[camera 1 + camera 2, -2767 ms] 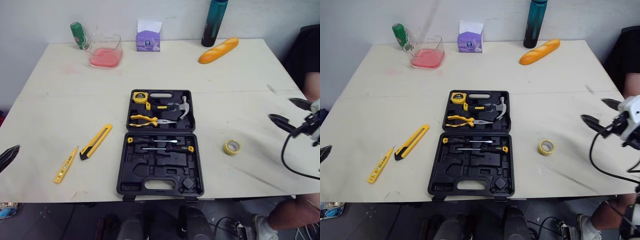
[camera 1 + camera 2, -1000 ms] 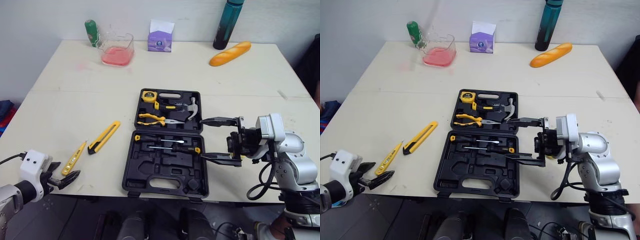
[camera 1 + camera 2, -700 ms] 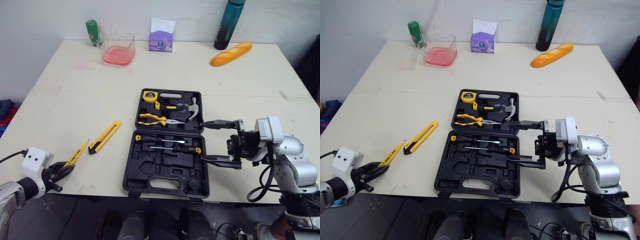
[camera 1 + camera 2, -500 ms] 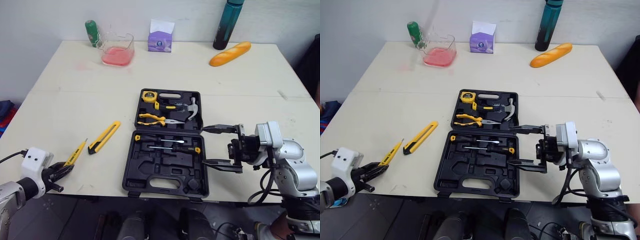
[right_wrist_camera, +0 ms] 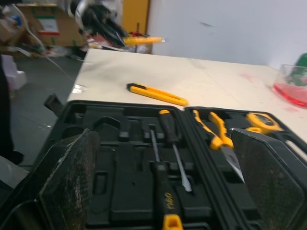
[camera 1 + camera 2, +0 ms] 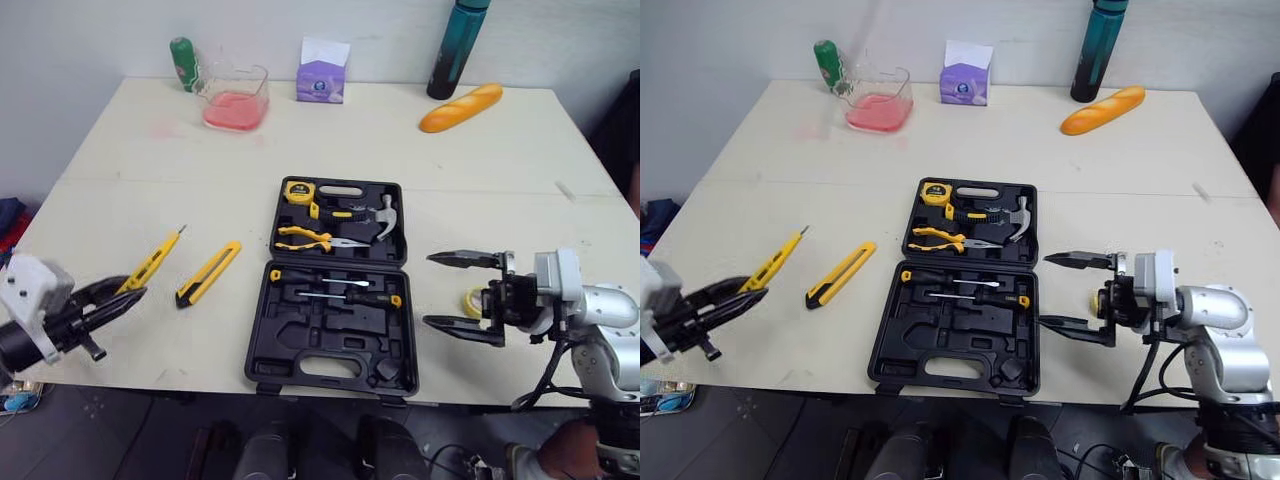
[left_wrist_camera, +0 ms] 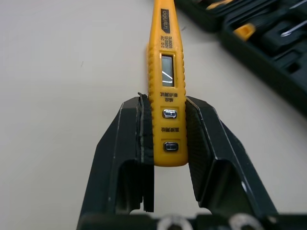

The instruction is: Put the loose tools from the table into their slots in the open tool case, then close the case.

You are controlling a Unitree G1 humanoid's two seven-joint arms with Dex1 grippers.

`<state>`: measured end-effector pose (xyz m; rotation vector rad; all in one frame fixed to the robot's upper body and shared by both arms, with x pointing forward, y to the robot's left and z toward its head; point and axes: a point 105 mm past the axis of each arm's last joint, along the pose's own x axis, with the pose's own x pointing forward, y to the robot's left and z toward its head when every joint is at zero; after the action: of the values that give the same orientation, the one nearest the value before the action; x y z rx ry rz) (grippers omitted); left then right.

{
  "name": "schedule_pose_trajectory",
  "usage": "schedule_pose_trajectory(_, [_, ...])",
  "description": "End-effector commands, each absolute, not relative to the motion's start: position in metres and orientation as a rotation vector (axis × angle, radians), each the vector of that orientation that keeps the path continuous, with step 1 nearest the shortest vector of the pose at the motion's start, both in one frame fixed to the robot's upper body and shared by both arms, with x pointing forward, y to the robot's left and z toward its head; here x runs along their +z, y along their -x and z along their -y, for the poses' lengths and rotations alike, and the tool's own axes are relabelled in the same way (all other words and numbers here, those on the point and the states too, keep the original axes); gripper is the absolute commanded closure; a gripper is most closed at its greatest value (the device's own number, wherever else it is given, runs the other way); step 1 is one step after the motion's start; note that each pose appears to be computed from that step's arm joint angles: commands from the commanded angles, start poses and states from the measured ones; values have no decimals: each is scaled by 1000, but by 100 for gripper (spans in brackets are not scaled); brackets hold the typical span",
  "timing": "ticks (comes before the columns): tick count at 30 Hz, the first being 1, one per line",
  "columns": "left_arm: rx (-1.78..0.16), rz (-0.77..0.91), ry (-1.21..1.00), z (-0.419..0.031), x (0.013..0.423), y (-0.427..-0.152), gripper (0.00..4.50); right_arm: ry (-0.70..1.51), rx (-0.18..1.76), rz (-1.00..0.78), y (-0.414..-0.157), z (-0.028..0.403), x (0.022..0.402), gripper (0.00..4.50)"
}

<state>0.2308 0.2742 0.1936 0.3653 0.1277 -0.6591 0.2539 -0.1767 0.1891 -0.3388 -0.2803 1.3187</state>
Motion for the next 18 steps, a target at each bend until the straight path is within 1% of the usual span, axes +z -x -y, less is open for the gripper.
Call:
schedule_pose_trajectory(1, [-850,-92,-416,-237,205,-235,394,399,1271,303,-251,186,201,0])
schedule_pose_trajectory(4, [-1049,-93,-477,-197,209,-245,394,414,1249,281,-249,191,203,0])
schedule_pose_trajectory(7, [-1177,-140,-537,-177,202,-247,394,419,1239,265,-246,194,203,0])
schedule_pose_trajectory(14, [-1337,-208,-646,-145,194,-256,394,415,1216,222,-243,204,194,0])
schedule_pose_trajectory(18, [-1341,-292,-705,-136,187,-265,394,408,1212,205,-240,208,188,0])
